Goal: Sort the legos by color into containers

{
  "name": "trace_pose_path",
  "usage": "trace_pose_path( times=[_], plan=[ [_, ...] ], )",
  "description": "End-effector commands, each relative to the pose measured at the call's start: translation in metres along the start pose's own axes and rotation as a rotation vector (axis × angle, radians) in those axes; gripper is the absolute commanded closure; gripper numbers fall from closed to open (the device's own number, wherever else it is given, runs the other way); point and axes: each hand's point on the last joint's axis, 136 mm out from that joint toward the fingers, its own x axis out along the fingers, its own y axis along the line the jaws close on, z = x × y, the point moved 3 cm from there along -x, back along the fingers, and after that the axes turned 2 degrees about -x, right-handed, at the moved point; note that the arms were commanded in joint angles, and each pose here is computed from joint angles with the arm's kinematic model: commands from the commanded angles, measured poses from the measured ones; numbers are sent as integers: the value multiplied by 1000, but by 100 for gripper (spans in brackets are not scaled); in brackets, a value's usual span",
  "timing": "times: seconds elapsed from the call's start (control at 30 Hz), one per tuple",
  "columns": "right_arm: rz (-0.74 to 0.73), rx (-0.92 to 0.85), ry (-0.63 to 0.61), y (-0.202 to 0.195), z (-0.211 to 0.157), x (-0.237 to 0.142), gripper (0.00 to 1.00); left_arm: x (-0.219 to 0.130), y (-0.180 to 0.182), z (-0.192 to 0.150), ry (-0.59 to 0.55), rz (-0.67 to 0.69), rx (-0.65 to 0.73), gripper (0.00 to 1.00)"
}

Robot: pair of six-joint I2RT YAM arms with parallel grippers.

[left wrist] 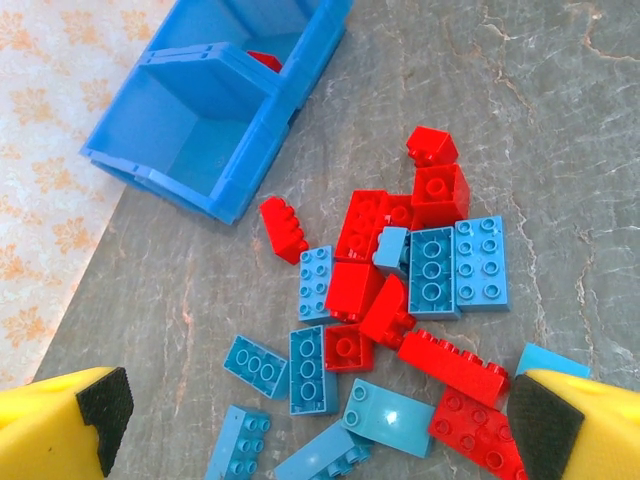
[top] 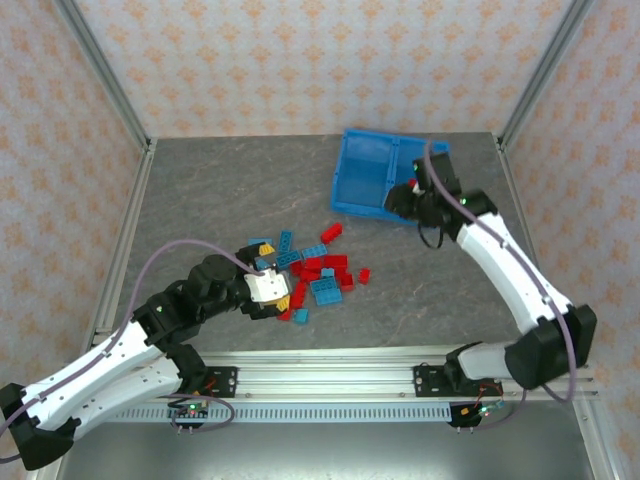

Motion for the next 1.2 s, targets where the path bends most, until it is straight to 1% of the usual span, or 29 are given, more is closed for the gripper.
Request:
trace_pose_path(
  times=[0.0,0.13,0.33,0.4,0.53,0.63,0.87,0.97,1.03,1.17],
  plan=[
    [-56,63,165,-9,-52,21,48,-2,-1,6,-24,-25,7,0],
    [-56,60,283,-2,-92,42,40,0,-4,3,-7,-49,17,0],
    [-91,40,387,7,-124,86,39,2,-5,-2,16,-53,19,0],
    [-109,20,403,7,-130,99,39,2,-5,-2,18,-51,22,0],
    [-198,13,421,-8,-140,121,39,1,-5,-3,24,-48,29,0],
    [-229,26,429,-15,-148,133,39,1,-4,-3,24,-43,32,0],
    [-277,42,433,-31,-160,144,54,2,-5,-5,31,-46,34,0],
    [-293,48,433,-35,-163,143,64,2,-5,-5,33,-47,36,0],
    [-286,49,413,-34,-159,139,70,2,-5,-5,34,-44,36,0],
    [-248,50,318,-24,-136,116,75,1,-6,-5,30,-50,38,0]
  ],
)
